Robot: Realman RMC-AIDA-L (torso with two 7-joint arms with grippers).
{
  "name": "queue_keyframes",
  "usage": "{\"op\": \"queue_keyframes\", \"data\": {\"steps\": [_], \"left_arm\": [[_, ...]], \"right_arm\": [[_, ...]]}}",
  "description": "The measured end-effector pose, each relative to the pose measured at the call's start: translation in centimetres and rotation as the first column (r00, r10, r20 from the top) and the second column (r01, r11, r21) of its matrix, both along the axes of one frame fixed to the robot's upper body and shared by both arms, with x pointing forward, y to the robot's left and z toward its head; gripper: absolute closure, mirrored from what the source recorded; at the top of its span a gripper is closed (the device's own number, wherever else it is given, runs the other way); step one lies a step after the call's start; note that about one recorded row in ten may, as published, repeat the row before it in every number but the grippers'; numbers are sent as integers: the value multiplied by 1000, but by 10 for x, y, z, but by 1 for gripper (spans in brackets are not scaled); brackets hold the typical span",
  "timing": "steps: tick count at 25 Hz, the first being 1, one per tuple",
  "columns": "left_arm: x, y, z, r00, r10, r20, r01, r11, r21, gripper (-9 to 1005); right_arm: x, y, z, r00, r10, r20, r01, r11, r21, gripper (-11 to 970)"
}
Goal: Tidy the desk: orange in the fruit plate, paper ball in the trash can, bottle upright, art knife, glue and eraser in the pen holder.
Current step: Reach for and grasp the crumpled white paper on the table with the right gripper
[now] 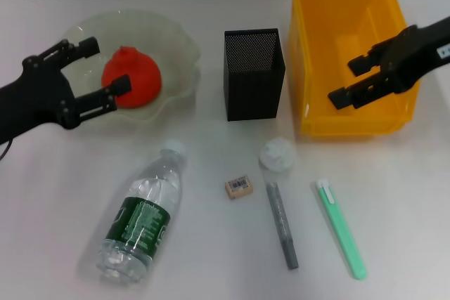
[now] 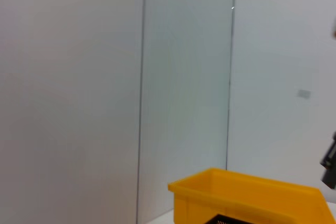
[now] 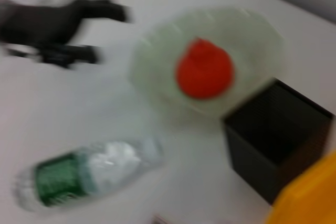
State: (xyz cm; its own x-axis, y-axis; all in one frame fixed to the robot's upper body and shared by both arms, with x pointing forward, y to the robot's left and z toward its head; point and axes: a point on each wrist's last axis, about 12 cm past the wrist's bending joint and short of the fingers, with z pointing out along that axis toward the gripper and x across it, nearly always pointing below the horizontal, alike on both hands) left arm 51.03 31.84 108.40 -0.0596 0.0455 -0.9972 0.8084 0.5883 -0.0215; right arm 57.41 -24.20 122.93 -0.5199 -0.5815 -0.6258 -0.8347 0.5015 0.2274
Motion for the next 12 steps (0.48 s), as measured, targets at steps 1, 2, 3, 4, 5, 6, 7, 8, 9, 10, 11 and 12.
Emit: {"op": "queue_keyframes", "data": {"steps": [1, 2, 3, 4, 5, 6, 7, 8, 9, 10, 11, 12], "left_arm": [[-6, 2, -3, 1000, -1, -10, 1, 1000, -7, 192], [-6, 2, -3, 1000, -1, -10, 1, 1000, -7, 180], [-8, 2, -5, 1000, 2, -14, -2, 1000, -8, 169], [-10, 2, -7, 1000, 5, -19, -5, 1000, -10, 157], [-11, 1, -9, 1000, 6, -21, -6, 1000, -11, 146], [-12, 0, -12, 1000, 8, -28, -8, 1000, -16, 147], [-12, 0, -12, 1000, 8, -28, -8, 1000, -16, 147], [-13, 0, -13, 999, 9, -31, -9, 1000, -18, 147], [-13, 0, -14, 999, 10, -33, -10, 1000, -19, 147], [-13, 0, -14, 999, 10, -36, -11, 1000, -18, 147], [-13, -1, -14, 999, 12, -37, -12, 1000, -18, 147], [-13, -1, -14, 999, 12, -37, -12, 1000, -18, 147]], "right_arm": [[2, 14, 8, 1000, -21, -20, 19, 996, -82, 135], [2, 14, 8, 1000, -21, -20, 19, 996, -82, 136], [2, 23, 8, 1000, -11, -29, 8, 993, -116, 137], [2, 33, 7, 999, 7, -38, -13, 988, -152, 139], [0, 46, 2, 998, 30, -51, -39, 981, -189, 140], [1, 63, -5, 998, 8, -70, -25, 970, -243, 141], [1, 63, -5, 998, 8, -70, -25, 970, -243, 141], [1, 70, -8, 997, -16, -74, -5, 964, -265, 142], [1, 76, -11, 996, -43, -80, 19, 959, -282, 142], [1, 82, -13, 995, -63, -83, 36, 955, -295, 143], [-1, 92, -15, 992, -88, -94, 55, 950, -309, 143], [-1, 92, -15, 992, -88, -94, 55, 950, -309, 144]]}}
